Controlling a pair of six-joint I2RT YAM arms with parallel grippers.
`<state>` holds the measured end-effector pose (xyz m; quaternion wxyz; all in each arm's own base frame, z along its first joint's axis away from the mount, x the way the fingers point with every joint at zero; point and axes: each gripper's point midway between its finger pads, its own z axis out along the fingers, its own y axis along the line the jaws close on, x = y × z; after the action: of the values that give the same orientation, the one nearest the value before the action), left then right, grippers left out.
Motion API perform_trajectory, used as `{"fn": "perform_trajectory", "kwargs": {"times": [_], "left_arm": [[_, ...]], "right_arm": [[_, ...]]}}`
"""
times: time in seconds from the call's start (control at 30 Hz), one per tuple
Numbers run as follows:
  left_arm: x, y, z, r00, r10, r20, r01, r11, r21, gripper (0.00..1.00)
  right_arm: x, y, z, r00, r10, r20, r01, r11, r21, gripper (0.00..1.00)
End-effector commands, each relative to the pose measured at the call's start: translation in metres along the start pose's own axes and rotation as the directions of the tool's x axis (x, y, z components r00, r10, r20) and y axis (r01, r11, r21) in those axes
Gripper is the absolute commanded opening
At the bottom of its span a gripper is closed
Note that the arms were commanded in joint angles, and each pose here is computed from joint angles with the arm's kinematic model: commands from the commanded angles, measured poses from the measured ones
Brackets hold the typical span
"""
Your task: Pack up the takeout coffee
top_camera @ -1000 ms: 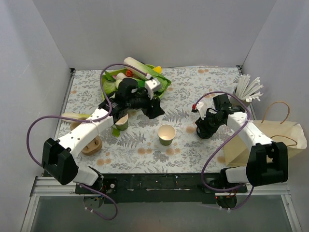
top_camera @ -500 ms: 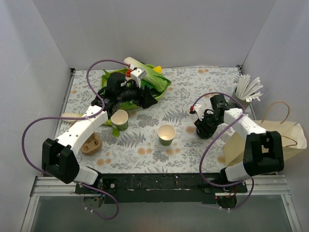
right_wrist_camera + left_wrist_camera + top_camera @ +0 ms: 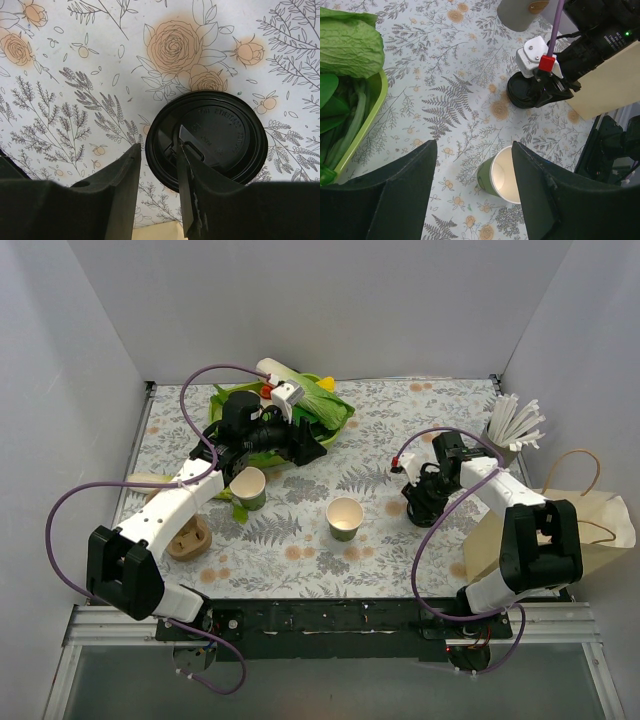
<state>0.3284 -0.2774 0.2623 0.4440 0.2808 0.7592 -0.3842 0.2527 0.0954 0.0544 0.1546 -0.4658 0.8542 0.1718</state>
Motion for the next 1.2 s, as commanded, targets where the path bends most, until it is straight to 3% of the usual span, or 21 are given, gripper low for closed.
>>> {"fn": "perform_trajectory", "kwargs": {"times": [0.0, 0.33, 0.83, 1.17], "left_arm": [[-0.010, -0.009, -0.011, 0.999, 0.029, 0.033, -0.029, 0.999, 0.017, 0.61], [-0.010, -0.010, -0.010, 0.999, 0.028, 0.036, -0.029, 0.999, 0.025, 0.62], [-0.007, -0.010, -0.011, 0.999, 0.029, 0.034, -0.030, 0.999, 0.024, 0.62], [-0.007, -0.010, -0.010, 0.999, 0.031, 0.033, -0.032, 0.999, 0.026, 0.62]], "right_arm": [[-0.014, 0.001, -0.008, 0.999, -0.029, 0.032, 0.029, 1.000, 0.004, 0.42], [-0.007, 0.002, -0.002, 1.000, -0.020, 0.004, 0.020, 0.999, 0.031, 0.43], [-0.010, 0.001, 0.003, 1.000, -0.024, -0.004, 0.024, 0.999, 0.039, 0.37], [-0.007, 0.002, 0.007, 0.999, -0.027, -0.024, 0.028, 0.999, 0.047, 0.40]]}}
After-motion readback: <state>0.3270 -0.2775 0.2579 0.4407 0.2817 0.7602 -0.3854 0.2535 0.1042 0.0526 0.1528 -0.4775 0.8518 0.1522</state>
